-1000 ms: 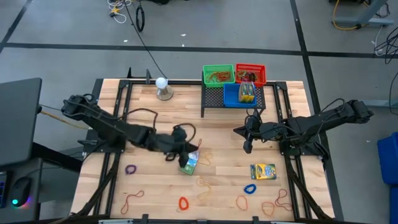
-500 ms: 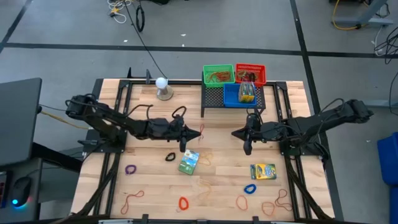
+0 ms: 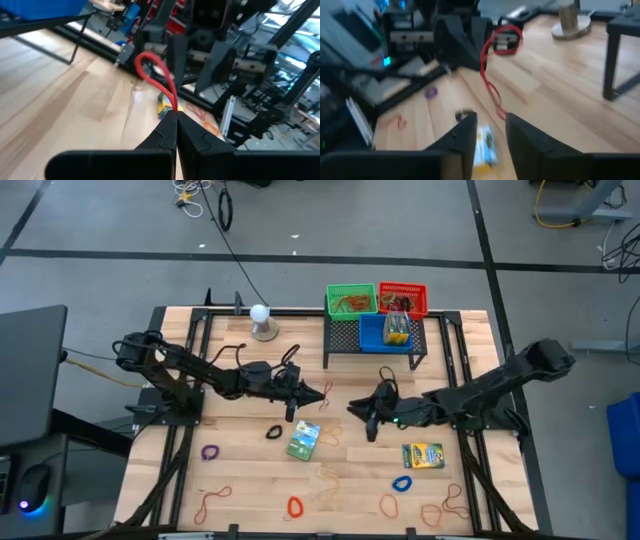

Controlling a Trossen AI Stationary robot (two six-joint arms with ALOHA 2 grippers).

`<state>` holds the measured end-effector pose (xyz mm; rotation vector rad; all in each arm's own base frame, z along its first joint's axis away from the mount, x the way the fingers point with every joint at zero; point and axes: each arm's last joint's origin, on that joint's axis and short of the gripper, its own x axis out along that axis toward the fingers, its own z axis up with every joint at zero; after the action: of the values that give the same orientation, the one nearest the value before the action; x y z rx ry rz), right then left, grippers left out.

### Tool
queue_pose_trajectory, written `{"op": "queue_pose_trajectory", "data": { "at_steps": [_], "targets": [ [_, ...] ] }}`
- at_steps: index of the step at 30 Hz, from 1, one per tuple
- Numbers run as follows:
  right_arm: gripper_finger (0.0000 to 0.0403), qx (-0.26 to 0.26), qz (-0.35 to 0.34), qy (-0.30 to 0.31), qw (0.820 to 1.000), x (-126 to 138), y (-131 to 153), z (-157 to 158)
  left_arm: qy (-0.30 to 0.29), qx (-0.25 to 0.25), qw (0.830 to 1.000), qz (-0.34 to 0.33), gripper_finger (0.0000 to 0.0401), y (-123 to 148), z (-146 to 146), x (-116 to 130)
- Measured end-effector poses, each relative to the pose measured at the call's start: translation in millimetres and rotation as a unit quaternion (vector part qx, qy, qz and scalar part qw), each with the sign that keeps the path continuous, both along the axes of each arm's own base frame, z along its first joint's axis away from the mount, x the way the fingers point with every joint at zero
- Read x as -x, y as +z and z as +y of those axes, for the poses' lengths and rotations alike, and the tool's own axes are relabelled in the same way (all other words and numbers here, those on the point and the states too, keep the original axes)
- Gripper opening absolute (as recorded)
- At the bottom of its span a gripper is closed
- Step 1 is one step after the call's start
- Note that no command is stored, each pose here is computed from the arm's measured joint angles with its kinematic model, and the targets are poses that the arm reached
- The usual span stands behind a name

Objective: Pick & Place Office Desk Supplies
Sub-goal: Put the red rubber band into the green bin

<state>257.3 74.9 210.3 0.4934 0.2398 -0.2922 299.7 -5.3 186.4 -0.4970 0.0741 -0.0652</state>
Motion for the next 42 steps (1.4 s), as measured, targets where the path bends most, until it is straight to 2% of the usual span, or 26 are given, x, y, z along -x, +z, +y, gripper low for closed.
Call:
{"op": "queue_pose_trajectory", "data": {
  "at_steps": [5, 8, 14, 20, 29, 34, 39, 42],
  "targets": [
    [0.0157, -0.007, -0.057, -0.025, 0.998, -21, -15, 6, -0.009, -0.003, 1.0, -0.007, 0.0003, 1, -1, 0],
    [0.0178, -0.004, -0.058, -0.032, 0.998, -33, -21, 10, -0.014, -0.002, 1.0, -0.007, 0.0003, 1, -1, 0],
    [0.019, 0.03, -0.052, -0.031, 0.998, -61, -20, 14, -0.023, -0.004, 1.0, -0.008, 0.0003, 2, -1, 0],
    [0.0154, 0.04, -0.037, -0.078, 0.996, -75, -22, 6, -0.038, -0.003, 0.999, -0.011, 0.0003, 2, -2, 0],
    [0.0015, 0.049, -0.027, -0.053, 0.997, -76, -21, 6, -0.008, 0.007, 1.0, -0.022, 0.0011, 5, 3, 0],
    [0.0017, 0.054, -0.022, -0.049, 0.997, -71, -10, 3, -0.002, 0.043, 0.999, -0.015, 0.0047, 4, 11, 0],
    [0.0006, 0.08, 0.018, -0.032, 0.996, -58, 10, -14, 0.021, 0.045, 0.999, -0.019, 0.0087, 7, 22, 2],
    [0.0008, 0.077, 0.033, -0.02, 0.996, -47, 25, -29, 0.045, 0.044, 0.998, -0.026, 0.0104, 12, 31, 4]
  ]
}}
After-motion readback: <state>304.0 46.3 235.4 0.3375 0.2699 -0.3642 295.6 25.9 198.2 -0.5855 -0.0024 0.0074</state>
